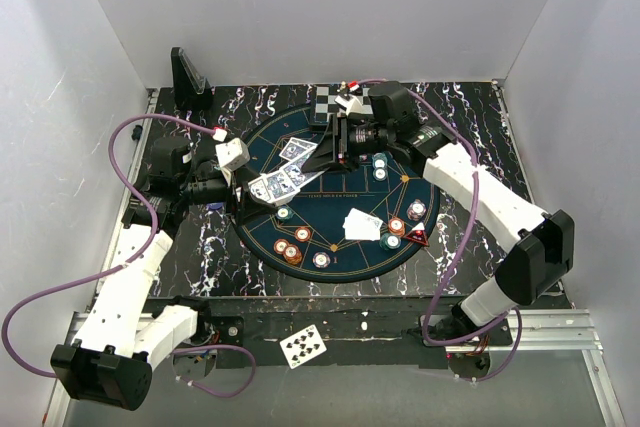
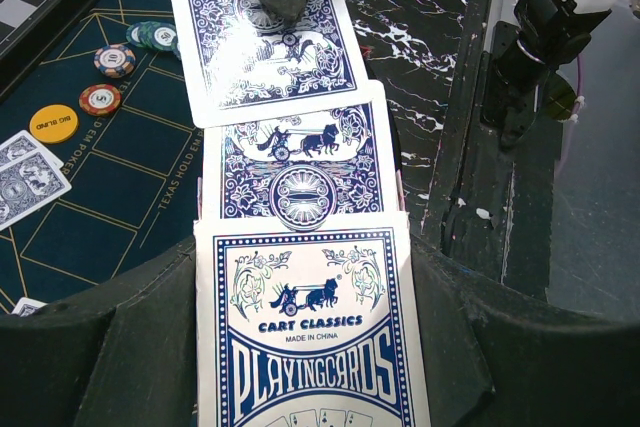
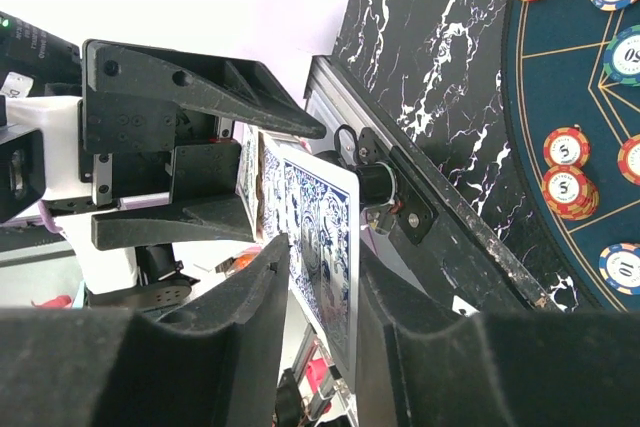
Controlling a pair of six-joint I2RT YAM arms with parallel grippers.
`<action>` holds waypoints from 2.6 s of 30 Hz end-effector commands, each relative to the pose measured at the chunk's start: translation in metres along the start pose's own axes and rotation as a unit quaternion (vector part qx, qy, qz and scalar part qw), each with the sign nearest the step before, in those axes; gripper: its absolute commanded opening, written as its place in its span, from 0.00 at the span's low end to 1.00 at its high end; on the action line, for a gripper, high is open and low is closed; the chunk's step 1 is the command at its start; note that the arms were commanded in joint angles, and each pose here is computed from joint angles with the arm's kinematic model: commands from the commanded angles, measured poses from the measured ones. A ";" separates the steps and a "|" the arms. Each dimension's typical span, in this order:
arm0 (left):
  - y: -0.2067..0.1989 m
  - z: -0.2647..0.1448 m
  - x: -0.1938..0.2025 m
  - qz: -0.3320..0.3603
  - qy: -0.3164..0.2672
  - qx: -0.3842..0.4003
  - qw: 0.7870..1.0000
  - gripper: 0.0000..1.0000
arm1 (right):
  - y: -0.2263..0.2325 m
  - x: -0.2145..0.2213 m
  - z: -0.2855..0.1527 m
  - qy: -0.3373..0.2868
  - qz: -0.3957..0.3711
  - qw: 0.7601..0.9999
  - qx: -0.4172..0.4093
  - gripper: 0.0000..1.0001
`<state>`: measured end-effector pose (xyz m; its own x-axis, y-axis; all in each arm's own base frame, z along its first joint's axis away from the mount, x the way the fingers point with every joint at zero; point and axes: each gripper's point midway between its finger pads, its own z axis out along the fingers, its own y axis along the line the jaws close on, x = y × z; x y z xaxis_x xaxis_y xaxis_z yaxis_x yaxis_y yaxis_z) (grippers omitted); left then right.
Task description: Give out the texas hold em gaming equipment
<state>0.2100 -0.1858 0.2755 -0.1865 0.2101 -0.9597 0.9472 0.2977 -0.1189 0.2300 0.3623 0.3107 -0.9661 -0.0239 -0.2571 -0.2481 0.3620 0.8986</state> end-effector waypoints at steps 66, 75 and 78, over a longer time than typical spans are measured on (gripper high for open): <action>-0.038 -0.027 -0.023 0.005 0.004 -0.006 1.000 0.00 | -0.253 -0.094 0.093 0.004 -0.406 0.639 0.653 0.01; -0.038 -0.027 -0.023 0.006 0.002 -0.007 1.000 0.00 | -0.247 -0.059 0.139 0.026 -0.414 0.687 0.596 0.01; -0.037 -0.026 -0.020 0.004 0.005 -0.007 1.000 0.00 | -0.247 -0.046 0.152 0.039 -0.403 0.718 0.567 0.01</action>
<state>0.1753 -0.1768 0.2926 -0.2280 0.2320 -0.9456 0.9371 0.3159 -0.1485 0.3581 0.3868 0.0520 -0.5463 -0.7262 -0.4173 -0.5127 0.6839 -0.5191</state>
